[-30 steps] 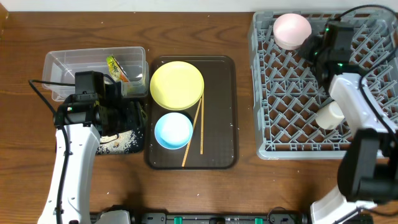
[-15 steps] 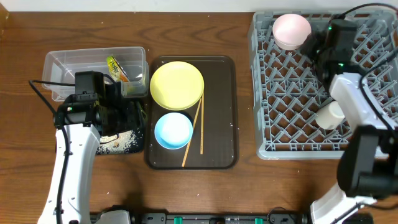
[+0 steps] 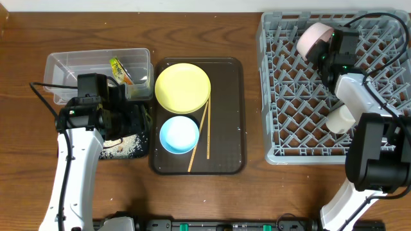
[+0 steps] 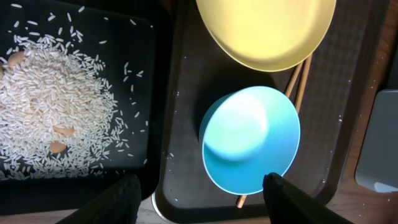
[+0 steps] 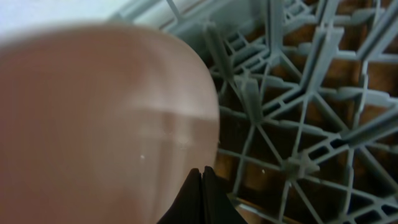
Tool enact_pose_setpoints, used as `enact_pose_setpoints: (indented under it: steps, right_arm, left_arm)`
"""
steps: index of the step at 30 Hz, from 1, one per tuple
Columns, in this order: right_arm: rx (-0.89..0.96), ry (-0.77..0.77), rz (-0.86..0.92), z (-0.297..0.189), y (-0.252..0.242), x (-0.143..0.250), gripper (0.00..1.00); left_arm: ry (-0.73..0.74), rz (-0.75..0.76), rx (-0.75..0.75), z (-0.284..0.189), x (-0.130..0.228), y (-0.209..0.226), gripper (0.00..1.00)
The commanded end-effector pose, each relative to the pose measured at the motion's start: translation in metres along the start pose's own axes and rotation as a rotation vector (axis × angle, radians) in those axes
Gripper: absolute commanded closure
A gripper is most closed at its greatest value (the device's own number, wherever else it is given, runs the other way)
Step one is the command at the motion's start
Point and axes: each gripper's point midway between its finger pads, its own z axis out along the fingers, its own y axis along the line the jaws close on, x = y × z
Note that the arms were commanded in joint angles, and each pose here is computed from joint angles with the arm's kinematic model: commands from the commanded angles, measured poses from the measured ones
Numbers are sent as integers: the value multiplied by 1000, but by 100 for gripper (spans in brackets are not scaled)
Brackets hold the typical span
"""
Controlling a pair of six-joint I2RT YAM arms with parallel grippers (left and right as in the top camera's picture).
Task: Sort waste into correct bins and load items into the dishwasher rack
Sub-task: 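Adjust the pink bowl upright in the rack and release it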
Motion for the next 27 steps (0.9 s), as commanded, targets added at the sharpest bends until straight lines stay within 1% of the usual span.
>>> enact_pose_setpoints:
  steps: [1,5,15,18,22,25,27]
  right_arm:
    - [-22,-87,-59,-25,9,-32,99]
    - [-30,-126,-122,-42,15,-48,99]
    - [-73,-169,-135,-71,28,-66,99]
    - [-190,-176,-146,-80,51,-70,99]
    - [-427,-196,-209,-95,95,-74,99]
    - [-514,-183,-252,-102,112,-67,99]
    - [-525,-162,-263,-102,116,-60,99]
  left_arm:
    - [2,3,-5,0,2,2,34]
    - [2,3,-5,0,2,2,34]
    - [2,3,-5,0,2,2,34]
    - [2,3,-5,0,2,1,34]
    - [2,3,-5,0,2,2,34]
    - [2,3,-5,0,2,2,34]
    - [2,3,-5,0,2,2,34]
